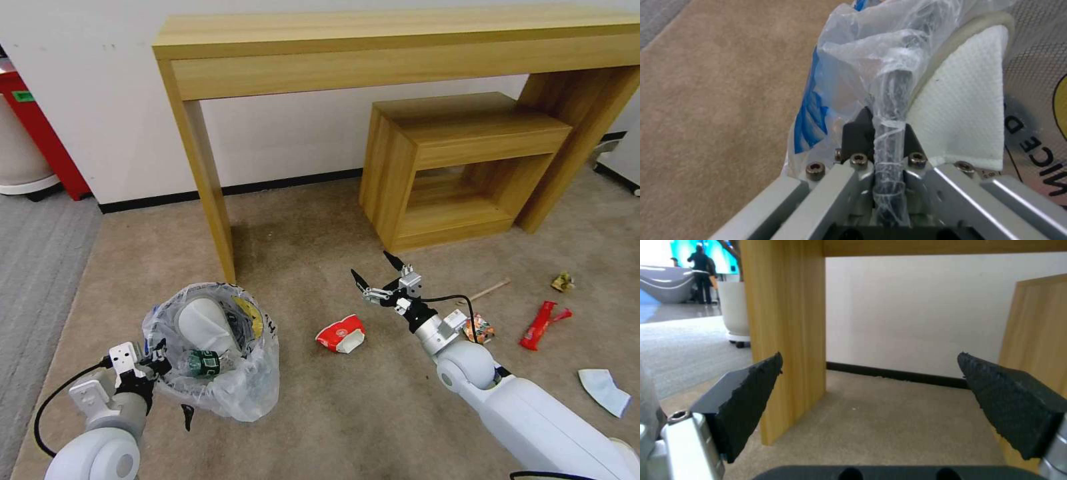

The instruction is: Pick up the trash bin and place the garbage on the floor into it.

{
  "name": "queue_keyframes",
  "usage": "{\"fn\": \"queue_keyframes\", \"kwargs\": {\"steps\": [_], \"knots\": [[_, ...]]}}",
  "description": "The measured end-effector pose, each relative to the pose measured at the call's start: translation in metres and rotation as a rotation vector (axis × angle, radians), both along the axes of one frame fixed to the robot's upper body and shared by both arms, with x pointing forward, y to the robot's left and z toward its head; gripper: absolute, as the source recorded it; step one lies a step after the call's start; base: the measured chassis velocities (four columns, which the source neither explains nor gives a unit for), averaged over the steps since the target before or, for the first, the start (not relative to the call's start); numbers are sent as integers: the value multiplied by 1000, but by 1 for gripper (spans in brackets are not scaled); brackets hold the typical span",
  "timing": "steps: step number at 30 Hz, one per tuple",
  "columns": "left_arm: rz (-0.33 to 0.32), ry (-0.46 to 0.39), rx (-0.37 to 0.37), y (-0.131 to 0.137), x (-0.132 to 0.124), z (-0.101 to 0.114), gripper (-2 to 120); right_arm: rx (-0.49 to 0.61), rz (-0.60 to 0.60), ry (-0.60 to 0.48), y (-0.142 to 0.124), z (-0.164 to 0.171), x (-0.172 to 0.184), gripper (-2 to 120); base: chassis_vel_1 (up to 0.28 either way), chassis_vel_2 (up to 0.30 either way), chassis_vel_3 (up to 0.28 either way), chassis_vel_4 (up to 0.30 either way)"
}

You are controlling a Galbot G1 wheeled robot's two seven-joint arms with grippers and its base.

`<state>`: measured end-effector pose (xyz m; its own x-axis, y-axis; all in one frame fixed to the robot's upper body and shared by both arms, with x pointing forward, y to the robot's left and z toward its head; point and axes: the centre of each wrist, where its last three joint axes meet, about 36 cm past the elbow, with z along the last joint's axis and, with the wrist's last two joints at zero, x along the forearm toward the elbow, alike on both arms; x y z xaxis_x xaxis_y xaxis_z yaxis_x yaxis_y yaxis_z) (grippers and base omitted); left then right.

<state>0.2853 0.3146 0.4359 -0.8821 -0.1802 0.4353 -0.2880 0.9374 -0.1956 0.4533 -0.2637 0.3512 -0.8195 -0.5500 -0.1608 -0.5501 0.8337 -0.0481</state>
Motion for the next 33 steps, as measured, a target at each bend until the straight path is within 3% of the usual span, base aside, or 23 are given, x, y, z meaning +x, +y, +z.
{"fn": "queue_keyframes", "kwargs": {"steps": [33], "knots": [[29,26,20,14,3,-9,0,-50,-131,0,-5,-1,-6,96,-13,-10,-13,-13]]}}
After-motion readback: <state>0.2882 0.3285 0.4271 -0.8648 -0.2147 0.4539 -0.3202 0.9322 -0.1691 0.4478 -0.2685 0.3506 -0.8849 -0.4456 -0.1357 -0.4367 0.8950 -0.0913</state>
